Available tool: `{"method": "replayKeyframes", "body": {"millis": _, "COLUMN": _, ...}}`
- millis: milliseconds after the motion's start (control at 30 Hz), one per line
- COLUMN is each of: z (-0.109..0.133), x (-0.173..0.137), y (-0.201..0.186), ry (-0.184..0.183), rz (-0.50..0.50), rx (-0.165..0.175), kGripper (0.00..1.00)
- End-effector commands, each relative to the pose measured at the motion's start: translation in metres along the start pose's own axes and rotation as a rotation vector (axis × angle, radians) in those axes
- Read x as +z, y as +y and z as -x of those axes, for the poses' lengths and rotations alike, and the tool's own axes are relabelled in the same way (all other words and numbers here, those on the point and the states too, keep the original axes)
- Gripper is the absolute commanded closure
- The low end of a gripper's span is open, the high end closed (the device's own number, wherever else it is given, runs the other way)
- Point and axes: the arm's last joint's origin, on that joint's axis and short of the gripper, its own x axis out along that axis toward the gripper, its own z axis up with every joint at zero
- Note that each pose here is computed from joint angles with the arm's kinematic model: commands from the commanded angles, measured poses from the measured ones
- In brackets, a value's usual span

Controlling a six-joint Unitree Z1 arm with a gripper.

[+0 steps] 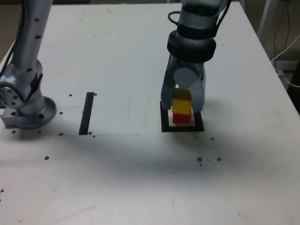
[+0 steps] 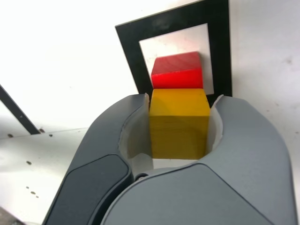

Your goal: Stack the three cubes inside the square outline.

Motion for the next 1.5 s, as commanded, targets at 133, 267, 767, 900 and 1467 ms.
{"method": "replayKeyframes", "body": {"millis": 133, "z": 0.0, "x": -0.001, "y": 0.0, "ry": 0.003, "rz": 0.014, "rx": 0.013, "kGripper": 0.76}}
{"method": "replayKeyframes", "body": {"millis": 267, "z": 0.001, "x": -0.003, "y": 0.003, "ry": 0.003, "rz": 0.03, "rx": 0.04, "kGripper": 0.76}}
{"method": "replayKeyframes", "body": {"millis": 767, "z": 0.007, "x": -0.008, "y": 0.004, "ry": -0.012, "rz": 0.065, "rx": 0.063, "kGripper": 0.76}}
{"method": "replayKeyframes", "body": {"millis": 900, "z": 0.006, "x": -0.007, "y": 0.003, "ry": -0.021, "rz": 0.067, "rx": 0.054, "kGripper": 0.76}}
{"method": "replayKeyframes", "body": {"millis": 1467, "z": -0.003, "x": -0.003, "y": 0.004, "ry": -0.025, "rz": 0.076, "rx": 0.053, "kGripper": 0.26}}
